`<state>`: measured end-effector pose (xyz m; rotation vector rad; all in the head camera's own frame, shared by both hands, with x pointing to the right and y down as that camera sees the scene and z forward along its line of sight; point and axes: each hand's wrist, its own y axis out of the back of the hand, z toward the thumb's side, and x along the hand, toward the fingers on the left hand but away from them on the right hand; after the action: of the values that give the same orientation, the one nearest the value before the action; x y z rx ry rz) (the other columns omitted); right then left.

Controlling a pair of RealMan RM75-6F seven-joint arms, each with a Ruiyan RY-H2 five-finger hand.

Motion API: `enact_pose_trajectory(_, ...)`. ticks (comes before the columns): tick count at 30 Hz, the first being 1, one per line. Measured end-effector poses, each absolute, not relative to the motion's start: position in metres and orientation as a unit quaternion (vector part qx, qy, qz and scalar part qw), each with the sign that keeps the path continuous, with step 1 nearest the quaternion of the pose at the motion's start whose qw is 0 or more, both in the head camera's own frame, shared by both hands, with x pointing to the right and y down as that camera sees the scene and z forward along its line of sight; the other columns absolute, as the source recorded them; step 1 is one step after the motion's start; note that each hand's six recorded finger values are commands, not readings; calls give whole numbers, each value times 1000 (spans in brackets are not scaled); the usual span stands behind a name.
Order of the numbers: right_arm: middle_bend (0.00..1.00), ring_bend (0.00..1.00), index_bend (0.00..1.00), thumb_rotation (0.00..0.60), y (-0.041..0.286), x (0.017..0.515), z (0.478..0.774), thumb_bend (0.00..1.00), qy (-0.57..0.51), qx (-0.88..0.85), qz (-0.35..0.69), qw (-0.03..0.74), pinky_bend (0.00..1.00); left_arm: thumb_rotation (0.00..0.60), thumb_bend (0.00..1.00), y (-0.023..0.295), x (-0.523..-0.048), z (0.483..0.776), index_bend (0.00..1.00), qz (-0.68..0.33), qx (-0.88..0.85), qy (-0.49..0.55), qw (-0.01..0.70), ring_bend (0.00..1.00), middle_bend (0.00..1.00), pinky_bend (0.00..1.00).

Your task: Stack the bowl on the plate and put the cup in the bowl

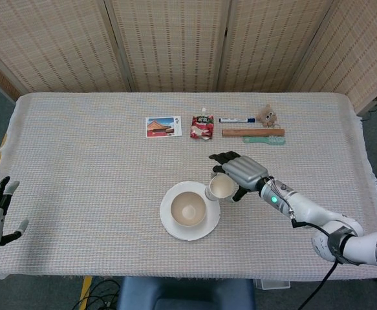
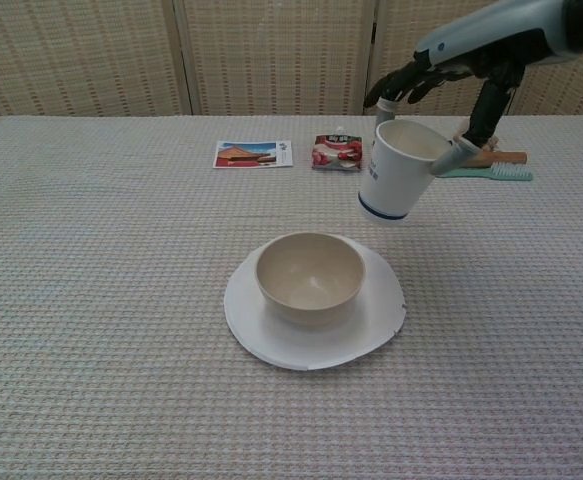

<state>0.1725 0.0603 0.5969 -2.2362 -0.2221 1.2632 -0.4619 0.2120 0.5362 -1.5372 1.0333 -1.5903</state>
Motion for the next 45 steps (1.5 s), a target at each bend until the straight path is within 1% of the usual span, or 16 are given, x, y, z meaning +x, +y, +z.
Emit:
enact_pose_trajectory(8,0,0,340,600,80,126,600,252,-45,-847,444,288,0,600,349,221,-471,525,80,-609,-587,409,342,0,5,188)
enact_pose_trajectory(14,0,0,341,600,93,106,611,252,-23,-844,444,301,0,600,349,226,-476,518,83,-607,-584,416,343,0,5,188)
enact_pose_trajectory(20,0,0,340,600,101,100,628,252,-15,-831,461,310,0,600,349,231,-479,514,85,-604,-583,419,346,0,5,188)
enact_pose_trajectory(29,0,0,341,600,107,88,650,252,-2,-817,480,319,0,600,349,232,-484,516,88,-605,-582,421,343,0,5,188)
enact_pose_trajectory(45,0,0,341,600,111,73,669,252,14,-812,488,321,0,600,349,236,-497,512,89,-609,-575,430,336,0,5,188)
